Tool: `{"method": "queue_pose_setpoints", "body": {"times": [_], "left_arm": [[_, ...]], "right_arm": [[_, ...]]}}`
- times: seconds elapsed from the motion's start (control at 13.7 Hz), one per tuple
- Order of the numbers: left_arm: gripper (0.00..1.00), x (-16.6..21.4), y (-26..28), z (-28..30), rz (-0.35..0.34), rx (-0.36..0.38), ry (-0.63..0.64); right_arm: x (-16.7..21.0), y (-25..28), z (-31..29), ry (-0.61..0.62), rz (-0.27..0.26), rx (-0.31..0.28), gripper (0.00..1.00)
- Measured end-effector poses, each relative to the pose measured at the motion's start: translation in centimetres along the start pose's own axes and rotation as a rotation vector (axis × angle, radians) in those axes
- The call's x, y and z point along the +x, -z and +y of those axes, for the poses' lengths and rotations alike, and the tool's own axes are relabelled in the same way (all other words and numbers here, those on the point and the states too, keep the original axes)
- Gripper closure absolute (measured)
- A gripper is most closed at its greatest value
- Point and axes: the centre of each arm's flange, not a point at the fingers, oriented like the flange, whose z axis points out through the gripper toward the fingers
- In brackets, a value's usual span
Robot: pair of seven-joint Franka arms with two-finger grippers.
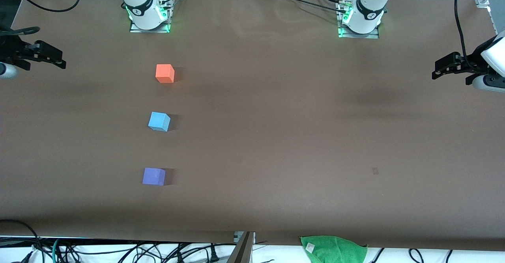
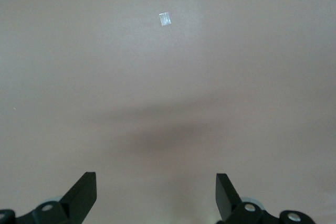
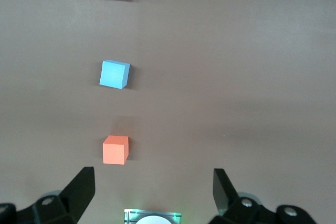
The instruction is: Place blue block between orange and purple blocks
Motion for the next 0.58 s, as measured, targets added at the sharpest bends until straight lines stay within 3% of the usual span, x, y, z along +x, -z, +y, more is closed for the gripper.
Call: {"method": "queue_pose_setpoints", "body": {"times": [0.58], "left_arm": [[0.00, 0.00, 0.00, 0.01, 0.000, 0.000, 0.000]], "right_arm": [[0.62, -0.82, -0.27, 0.005, -0.003, -0.006, 0.00]]}}
